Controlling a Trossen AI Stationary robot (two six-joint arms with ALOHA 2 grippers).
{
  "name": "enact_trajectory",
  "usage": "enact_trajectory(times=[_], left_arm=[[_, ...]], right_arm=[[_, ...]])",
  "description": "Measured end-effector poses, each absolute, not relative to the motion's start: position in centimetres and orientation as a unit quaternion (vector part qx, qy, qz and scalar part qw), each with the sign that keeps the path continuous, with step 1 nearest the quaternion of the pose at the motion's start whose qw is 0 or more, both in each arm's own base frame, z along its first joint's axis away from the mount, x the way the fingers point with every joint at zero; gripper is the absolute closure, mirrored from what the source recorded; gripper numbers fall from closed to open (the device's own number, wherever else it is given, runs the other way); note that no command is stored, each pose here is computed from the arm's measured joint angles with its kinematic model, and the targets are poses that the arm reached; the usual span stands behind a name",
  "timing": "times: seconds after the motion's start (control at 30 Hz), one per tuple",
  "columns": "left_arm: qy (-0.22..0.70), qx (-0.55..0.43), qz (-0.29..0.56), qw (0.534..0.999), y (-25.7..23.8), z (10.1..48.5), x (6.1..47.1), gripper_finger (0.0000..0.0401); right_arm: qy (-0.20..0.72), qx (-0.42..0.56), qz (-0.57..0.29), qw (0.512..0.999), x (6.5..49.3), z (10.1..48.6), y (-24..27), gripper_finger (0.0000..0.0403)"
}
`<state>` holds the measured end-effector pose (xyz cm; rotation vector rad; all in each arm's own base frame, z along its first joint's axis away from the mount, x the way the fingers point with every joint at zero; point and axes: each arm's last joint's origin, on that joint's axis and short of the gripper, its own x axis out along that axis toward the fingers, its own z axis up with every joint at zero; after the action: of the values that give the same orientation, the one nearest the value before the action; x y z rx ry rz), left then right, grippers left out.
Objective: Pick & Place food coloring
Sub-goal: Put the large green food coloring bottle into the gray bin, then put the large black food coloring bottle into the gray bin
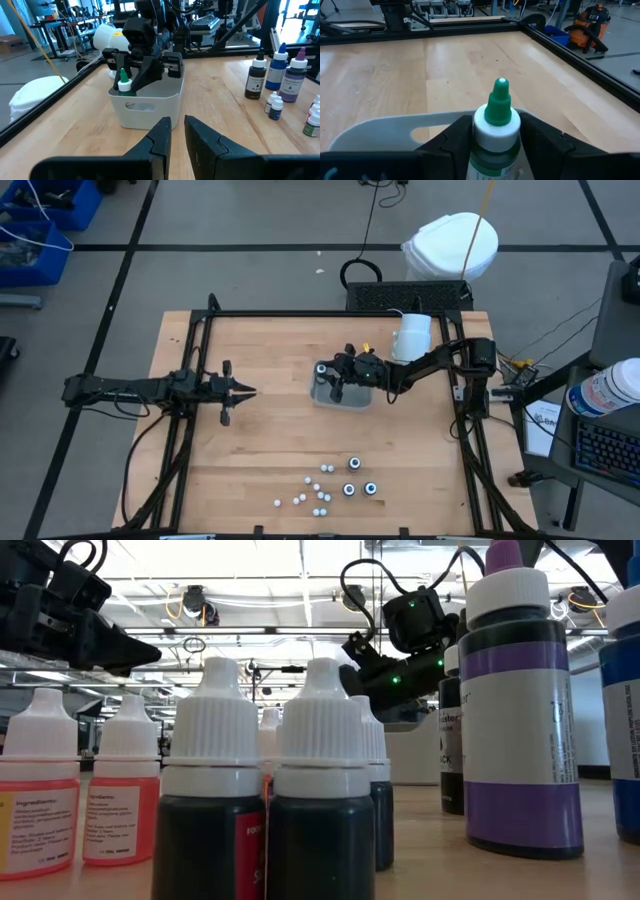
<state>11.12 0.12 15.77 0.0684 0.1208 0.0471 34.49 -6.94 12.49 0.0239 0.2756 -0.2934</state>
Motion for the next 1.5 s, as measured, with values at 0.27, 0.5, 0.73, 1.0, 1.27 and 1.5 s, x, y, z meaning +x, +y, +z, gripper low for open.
enact_trajectory(times=[0.27, 0.5, 0.73, 1.0, 1.27, 1.5], left_arm=[[0.060, 0.033, 0.023, 0.997, 0.1, 15.8, 11.1, 0.0338], [0.061, 0.033, 0.023, 0.997, 0.1, 15.8, 11.1, 0.0338], [0.063, 0.033, 0.023, 0.997, 0.1, 15.7, 11.1, 0.0339], [0.060, 0.033, 0.023, 0.997, 0.1, 15.8, 11.1, 0.0338], [0.057, 0.033, 0.024, 0.998, 0.1, 15.8, 11.1, 0.0339], [0.058, 0.035, 0.023, 0.997, 0.1, 15.8, 11.1, 0.0339]], right_arm=[[0.130, 0.009, -0.142, 0.981, 34.5, 13.1, -6.8, 0.0219], [0.112, -0.015, -0.132, 0.985, 33.9, 16.1, -6.1, 0.0193], [0.103, -0.067, -0.079, 0.989, 31.4, 22.4, -2.5, 0.0190], [0.095, -0.077, 0.036, 0.992, 27.5, 26.6, 4.2, 0.0192], [0.169, -0.068, 0.112, 0.977, 25.4, 25.3, 8.1, 0.0192], [0.153, -0.054, 0.113, 0.980, 24.0, 21.5, 7.8, 0.0191]])
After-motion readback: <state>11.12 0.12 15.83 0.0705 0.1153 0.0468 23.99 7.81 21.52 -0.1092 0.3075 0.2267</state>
